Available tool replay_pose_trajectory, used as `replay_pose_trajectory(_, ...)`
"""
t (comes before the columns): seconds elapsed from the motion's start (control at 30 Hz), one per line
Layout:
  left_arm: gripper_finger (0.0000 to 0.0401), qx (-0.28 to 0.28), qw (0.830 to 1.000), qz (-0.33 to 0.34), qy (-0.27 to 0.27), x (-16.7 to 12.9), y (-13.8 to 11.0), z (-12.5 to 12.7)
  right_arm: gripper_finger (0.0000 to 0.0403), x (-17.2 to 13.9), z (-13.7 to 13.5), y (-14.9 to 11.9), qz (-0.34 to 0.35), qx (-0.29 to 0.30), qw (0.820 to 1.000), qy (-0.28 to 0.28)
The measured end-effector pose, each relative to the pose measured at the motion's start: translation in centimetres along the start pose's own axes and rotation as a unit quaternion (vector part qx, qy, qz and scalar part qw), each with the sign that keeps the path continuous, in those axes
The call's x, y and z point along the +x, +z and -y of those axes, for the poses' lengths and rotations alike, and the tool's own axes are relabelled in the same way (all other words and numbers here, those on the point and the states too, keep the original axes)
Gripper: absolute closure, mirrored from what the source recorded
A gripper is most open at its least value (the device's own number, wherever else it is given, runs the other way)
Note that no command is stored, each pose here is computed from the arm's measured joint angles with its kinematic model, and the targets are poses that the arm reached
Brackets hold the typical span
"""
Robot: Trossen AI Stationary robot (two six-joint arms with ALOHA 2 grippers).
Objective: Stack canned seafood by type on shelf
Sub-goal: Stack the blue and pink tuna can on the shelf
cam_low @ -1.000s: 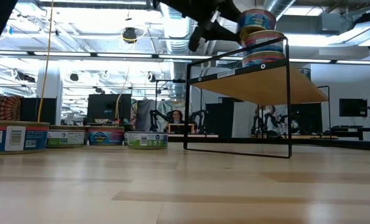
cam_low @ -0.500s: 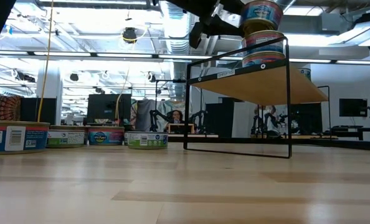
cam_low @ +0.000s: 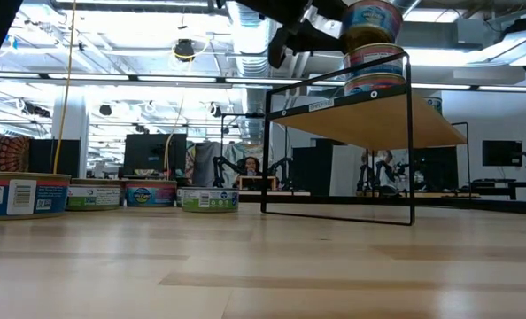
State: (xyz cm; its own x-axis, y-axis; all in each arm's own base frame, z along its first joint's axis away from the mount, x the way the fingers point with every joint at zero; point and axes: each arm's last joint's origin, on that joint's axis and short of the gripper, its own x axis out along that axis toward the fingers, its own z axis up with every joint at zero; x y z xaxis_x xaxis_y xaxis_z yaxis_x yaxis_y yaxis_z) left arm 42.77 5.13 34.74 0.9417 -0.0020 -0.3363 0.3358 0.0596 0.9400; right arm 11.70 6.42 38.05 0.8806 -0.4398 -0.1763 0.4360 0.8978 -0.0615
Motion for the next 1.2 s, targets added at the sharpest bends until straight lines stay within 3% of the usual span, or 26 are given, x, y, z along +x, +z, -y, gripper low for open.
replay_pose_trajectory(0.3,0.0115,0.002,1.0,0.006,0.003,0.0,0.05,-0.06,0.0078,0.0,0.01,0.0,0.0,0.004,1.0,0.0)
replay_pose_trajectory(0.73,0.0112,-0.038,0.999,0.003,0.015,-0.03,-0.28,-0.29,0.0078,0.0,0.01,0.0,0.0,0.004,1.0,0.0)
replay_pose_trajectory(1.2,0.0117,-0.026,0.999,-0.014,0.012,0.01,-0.06,-0.21,0.0078,0.22,0.17,0.03,-0.001,0.006,1.0,-0.01)
